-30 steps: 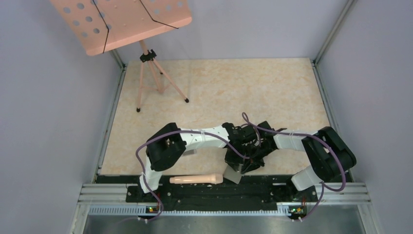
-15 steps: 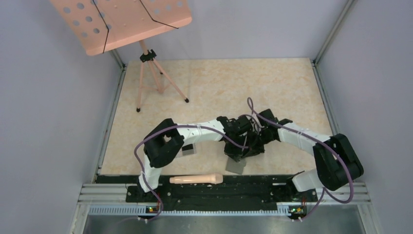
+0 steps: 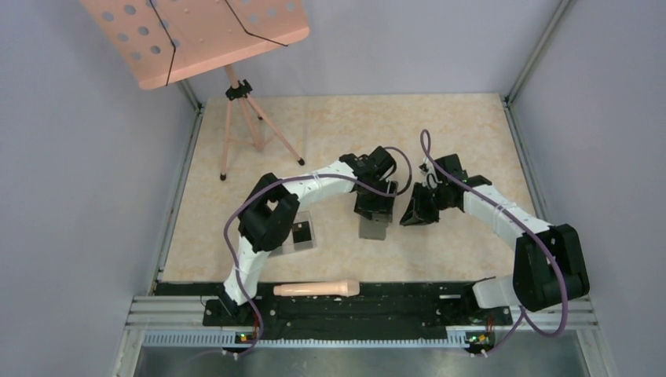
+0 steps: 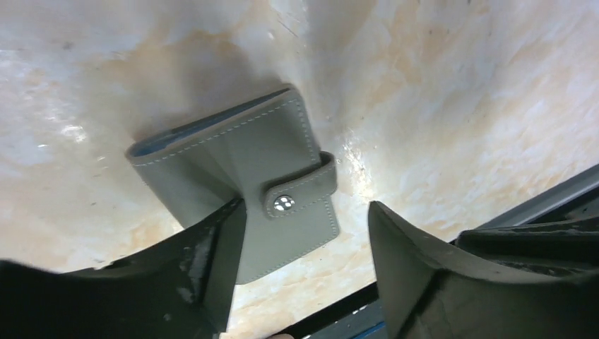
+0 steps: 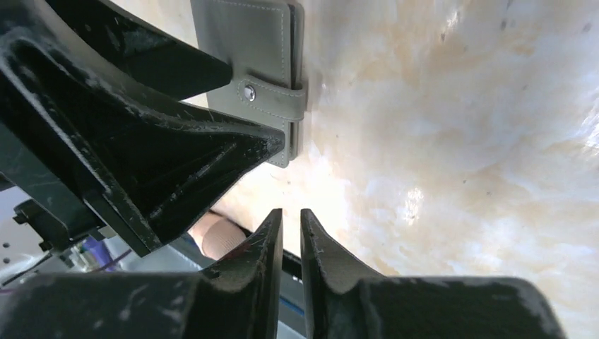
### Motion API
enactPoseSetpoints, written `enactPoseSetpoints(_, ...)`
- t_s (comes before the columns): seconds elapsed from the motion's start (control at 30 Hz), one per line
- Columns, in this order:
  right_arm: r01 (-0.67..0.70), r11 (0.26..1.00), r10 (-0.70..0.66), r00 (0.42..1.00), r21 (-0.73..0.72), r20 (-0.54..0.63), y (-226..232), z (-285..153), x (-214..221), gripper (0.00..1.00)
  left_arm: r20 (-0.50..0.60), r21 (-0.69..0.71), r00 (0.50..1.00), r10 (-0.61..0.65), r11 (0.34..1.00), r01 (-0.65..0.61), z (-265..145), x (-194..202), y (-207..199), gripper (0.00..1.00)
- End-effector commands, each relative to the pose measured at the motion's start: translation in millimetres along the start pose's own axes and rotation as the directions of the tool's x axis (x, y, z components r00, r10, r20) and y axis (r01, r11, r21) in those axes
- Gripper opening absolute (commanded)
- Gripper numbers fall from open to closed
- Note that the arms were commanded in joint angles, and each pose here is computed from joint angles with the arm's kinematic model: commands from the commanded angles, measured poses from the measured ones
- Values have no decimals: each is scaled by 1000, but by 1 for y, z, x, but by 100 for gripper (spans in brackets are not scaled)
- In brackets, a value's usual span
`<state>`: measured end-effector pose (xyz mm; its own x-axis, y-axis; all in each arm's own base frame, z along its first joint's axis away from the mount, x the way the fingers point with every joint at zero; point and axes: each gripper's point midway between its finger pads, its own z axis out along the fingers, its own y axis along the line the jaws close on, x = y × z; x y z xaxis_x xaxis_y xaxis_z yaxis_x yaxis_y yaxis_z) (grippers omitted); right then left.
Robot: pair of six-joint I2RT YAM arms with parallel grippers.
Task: Put the credit cards into the card holder
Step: Move the card holder to the center of the board, then reset both arms
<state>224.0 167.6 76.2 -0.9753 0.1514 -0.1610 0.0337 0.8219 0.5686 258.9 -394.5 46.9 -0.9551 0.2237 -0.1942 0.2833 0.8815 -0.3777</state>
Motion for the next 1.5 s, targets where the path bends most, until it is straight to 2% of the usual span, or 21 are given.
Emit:
enactPoseSetpoints(0.0,86,996,-85,987,-1,140,19,-22,-42,24,160,42,985,65,996,-72,-48,-33,-10,82)
enactPoseSetpoints(0.03,95,995,-94,983,1,157,21,-24,-48,29,186,73,981,55,995,-70,-57,-39,-13,97)
enactPoseSetpoints(0.07,100,995,-100,980,6,171,22,-26,-52,35,219,109,975,40,992,-65,-69,-45,-15,99)
enactPoseSetpoints(0.17,116,993,-115,971,7,212,26,-32,-64,50,295,241,955,-37,970,-37,-104,-61,-16,99)
enactPoseSetpoints(0.27,122,993,-117,960,-4,253,29,-38,-74,64,380,369,914,-140,930,-11,-140,-77,-5,99)
enactPoseSetpoints(0.4,128,992,-117,942,-13,315,33,-49,-86,81,472,449,836,-280,893,46,-186,-81,41,99)
enactPoseSetpoints(0.47,134,991,-123,929,-7,350,33,-54,-92,86,520,449,787,-333,890,79,-203,-79,70,99)
enactPoseSetpoints(0.63,134,990,-144,879,54,455,22,-68,-109,89,665,368,639,-387,914,171,-226,-55,154,99)
enactPoseSetpoints(0.67,136,988,-157,864,80,478,16,-69,-111,89,712,322,592,-378,925,203,-229,-51,172,99)
enactPoseSetpoints(0.8,101,971,-208,797,214,567,-15,-83,-118,90,829,99,513,-222,961,257,-239,-22,218,99)
enactPoseSetpoints(0.93,58,925,-310,686,375,658,-52,-99,-125,90,920,-83,386,-69,928,364,-257,2,263,99)
enactPoseSetpoints(1.03,24,886,-385,598,464,703,-76,-105,-128,90,948,-159,314,47,926,342,-262,8,275,99)
enactPoseSetpoints(1.13,66,848,-488,482,526,728,-86,-105,-129,89,939,-265,304,158,899,350,-255,14,294,99)
enactPoseSetpoints(1.2,36,836,-512,411,547,755,-98,-106,-127,97,938,-294,295,181,867,403,-250,16,312,99)
enactPoseSetpoints(1.27,13,833,-521,355,553,776,-108,-106,-126,99,916,-350,337,218,847,401,-245,11,323,99)
enactPoseSetpoints(1.3,4,835,-520,336,551,785,-112,-105,-126,99,899,-390,355,256,837,383,-240,10,328,99)
enactPoseSetpoints(1.43,-5,847,-495,358,532,791,-125,-94,-135,99,887,-424,354,298,828,366,-219,2,347,99)
enactPoseSetpoints(1.47,2,853,-491,347,523,799,-123,-94,-139,99,885,-426,356,300,829,363,-220,-5,349,99)
